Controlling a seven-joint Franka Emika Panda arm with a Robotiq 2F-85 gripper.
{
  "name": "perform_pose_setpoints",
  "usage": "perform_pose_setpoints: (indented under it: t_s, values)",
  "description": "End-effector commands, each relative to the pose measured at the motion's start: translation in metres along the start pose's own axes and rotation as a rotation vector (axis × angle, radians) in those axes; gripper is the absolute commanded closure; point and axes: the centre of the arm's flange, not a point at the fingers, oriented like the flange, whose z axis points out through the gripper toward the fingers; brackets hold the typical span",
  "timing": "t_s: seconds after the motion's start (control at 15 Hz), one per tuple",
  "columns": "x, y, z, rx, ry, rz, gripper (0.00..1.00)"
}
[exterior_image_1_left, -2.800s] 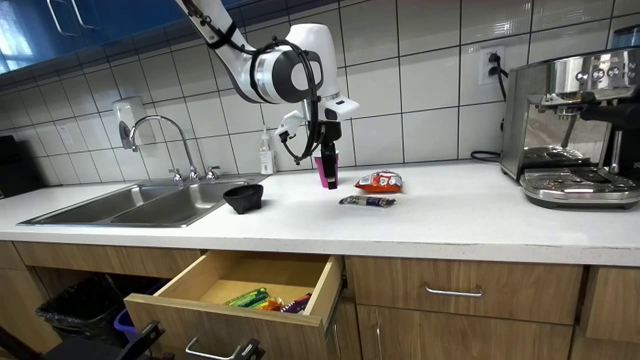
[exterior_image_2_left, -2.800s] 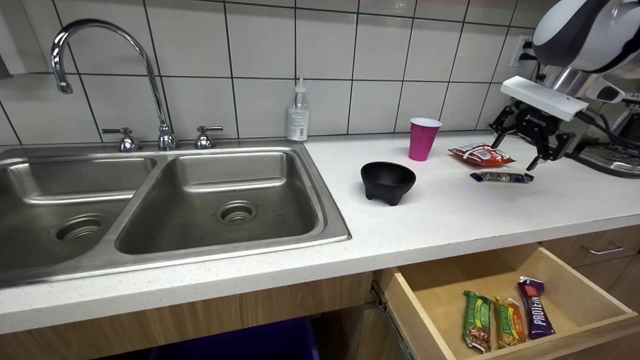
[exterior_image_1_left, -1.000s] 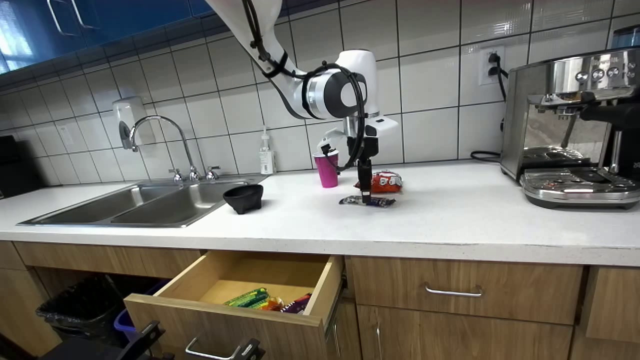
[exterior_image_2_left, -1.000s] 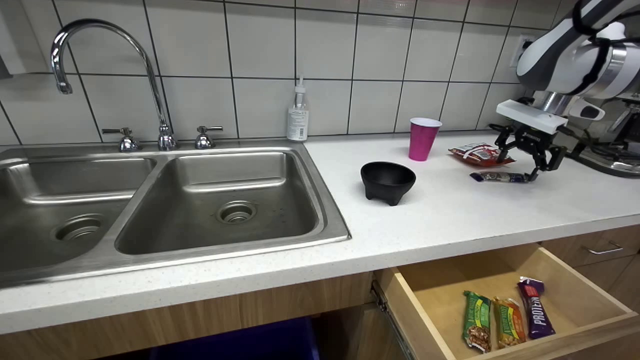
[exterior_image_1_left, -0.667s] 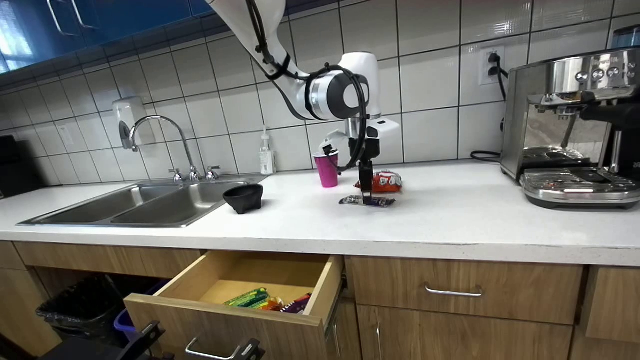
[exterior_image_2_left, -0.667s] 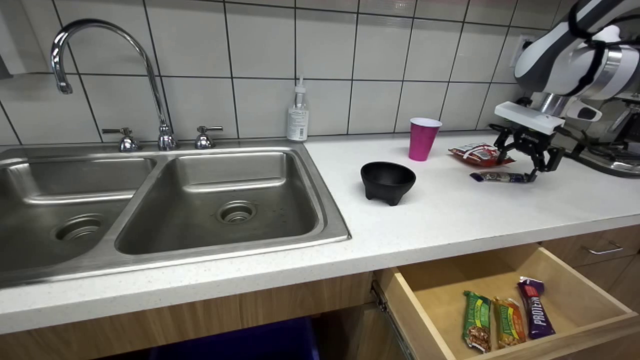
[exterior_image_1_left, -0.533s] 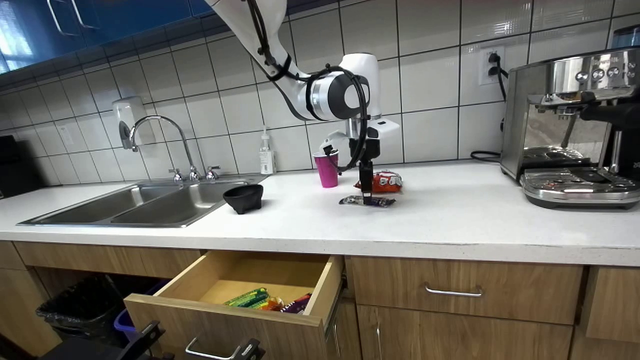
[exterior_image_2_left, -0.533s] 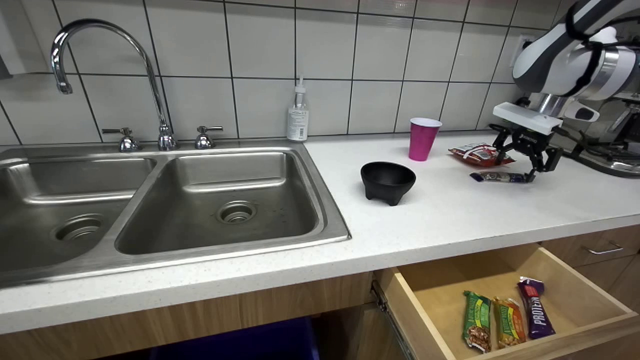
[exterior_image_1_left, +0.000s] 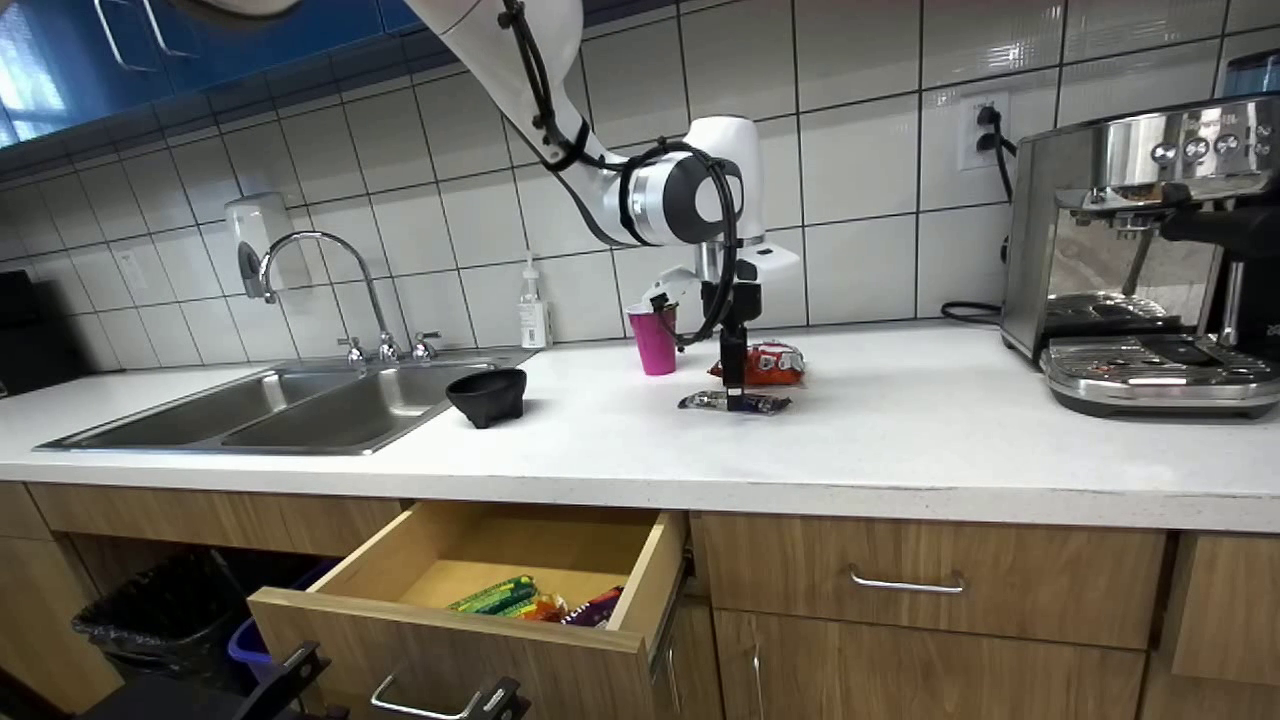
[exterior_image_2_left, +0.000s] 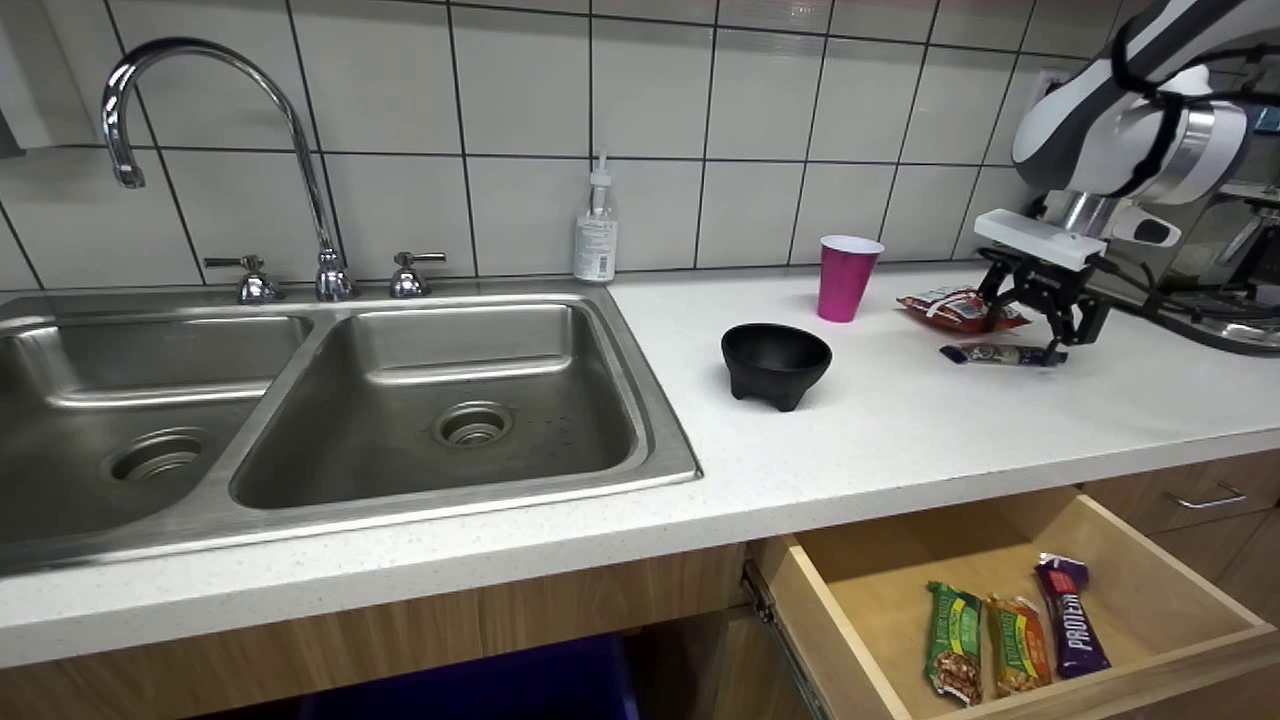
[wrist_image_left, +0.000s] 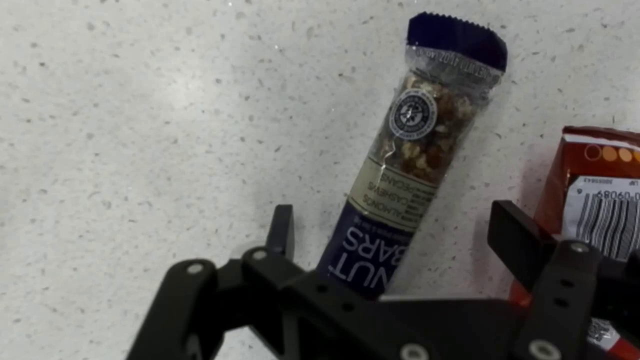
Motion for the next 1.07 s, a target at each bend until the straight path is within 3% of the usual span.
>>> perform_pose_setpoints:
  t_s: [0.0,0.27,0.33,0.4,1.0]
  values:
    - [0.0070,-0.0136,0.0002,-0.020,-0.010,0.025,0.00]
    - [0.0066,-0.0146,0.0023,-0.024,-0.014,0.025,0.00]
    - [0.0065,-0.0147,0.0028,-0.023,-0.012,0.025,0.25]
    - [0.0064,-0.0144,0.0032,-0.025,-0.012,0.024,0.26]
    - [0.0031,-0.0088,-0.0039,-0.011,-0.012,0.017,0.95]
